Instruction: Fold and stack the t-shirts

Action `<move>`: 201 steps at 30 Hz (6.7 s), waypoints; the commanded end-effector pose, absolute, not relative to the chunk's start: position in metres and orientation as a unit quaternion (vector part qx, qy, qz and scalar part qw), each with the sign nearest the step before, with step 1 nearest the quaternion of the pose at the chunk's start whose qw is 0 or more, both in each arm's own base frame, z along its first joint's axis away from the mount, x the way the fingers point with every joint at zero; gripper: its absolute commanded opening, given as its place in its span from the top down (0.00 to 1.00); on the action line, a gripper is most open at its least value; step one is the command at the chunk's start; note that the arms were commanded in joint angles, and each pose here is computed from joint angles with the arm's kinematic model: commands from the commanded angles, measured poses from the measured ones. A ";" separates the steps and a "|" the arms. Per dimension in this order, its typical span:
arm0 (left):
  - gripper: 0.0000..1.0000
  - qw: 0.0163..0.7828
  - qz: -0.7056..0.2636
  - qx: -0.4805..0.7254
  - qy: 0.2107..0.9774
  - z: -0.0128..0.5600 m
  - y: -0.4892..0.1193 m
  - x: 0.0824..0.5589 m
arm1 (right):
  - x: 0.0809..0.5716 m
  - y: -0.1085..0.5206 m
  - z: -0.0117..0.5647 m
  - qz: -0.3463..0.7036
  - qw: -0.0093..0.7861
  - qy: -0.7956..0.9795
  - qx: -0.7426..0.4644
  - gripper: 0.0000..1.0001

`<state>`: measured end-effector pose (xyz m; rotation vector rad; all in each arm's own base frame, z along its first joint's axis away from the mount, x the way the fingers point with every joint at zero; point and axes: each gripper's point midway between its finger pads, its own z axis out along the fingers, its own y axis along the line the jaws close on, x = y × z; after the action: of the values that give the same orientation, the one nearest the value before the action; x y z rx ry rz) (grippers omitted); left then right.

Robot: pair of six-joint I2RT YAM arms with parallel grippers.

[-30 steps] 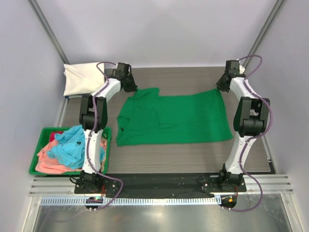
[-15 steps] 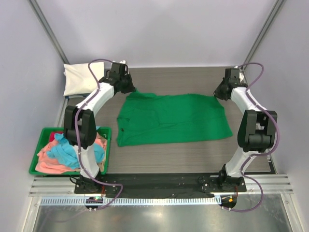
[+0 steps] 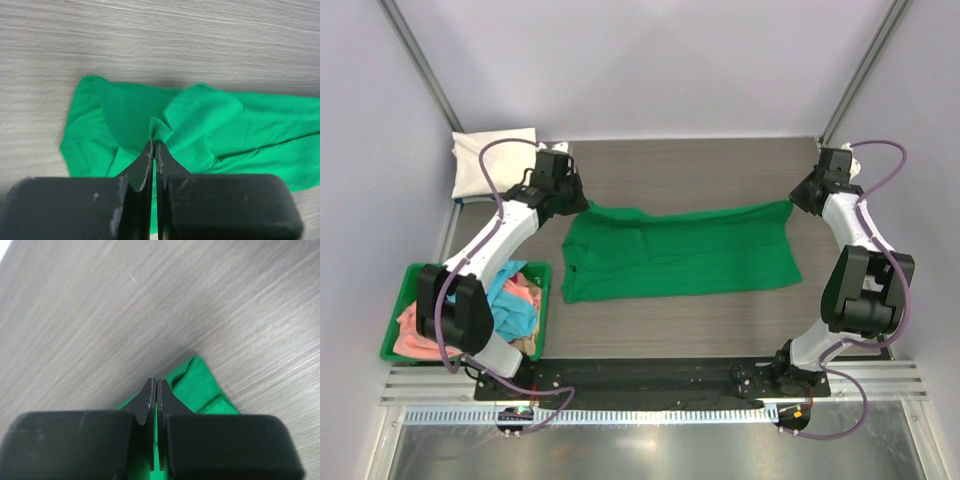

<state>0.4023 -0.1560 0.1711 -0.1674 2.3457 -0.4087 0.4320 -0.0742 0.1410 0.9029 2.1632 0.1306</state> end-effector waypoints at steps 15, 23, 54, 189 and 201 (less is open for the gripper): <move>1.00 0.357 -0.152 -0.088 0.917 0.157 -0.144 0.325 | 0.420 -0.072 0.126 0.061 0.382 0.845 0.369 0.99; 0.59 0.337 -0.188 -0.107 0.916 0.142 -0.153 0.251 | 0.382 -0.087 0.104 0.057 0.357 0.829 0.427 0.25; 0.50 0.229 -0.068 -0.162 0.958 0.003 -0.233 0.316 | 0.340 0.120 -0.005 0.168 0.188 0.948 0.196 0.27; 0.54 0.241 -0.123 -0.124 0.955 0.005 -0.244 0.165 | 0.149 0.157 -0.014 0.232 0.173 0.943 0.164 0.61; 1.00 0.244 -0.139 -0.117 0.953 0.004 -0.255 0.166 | 0.143 0.154 -0.013 0.226 0.168 0.946 0.161 0.99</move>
<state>0.1758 -0.2642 0.0180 -0.3527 2.5634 -0.4461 0.1719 0.1784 0.0150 0.4465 2.5522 0.8114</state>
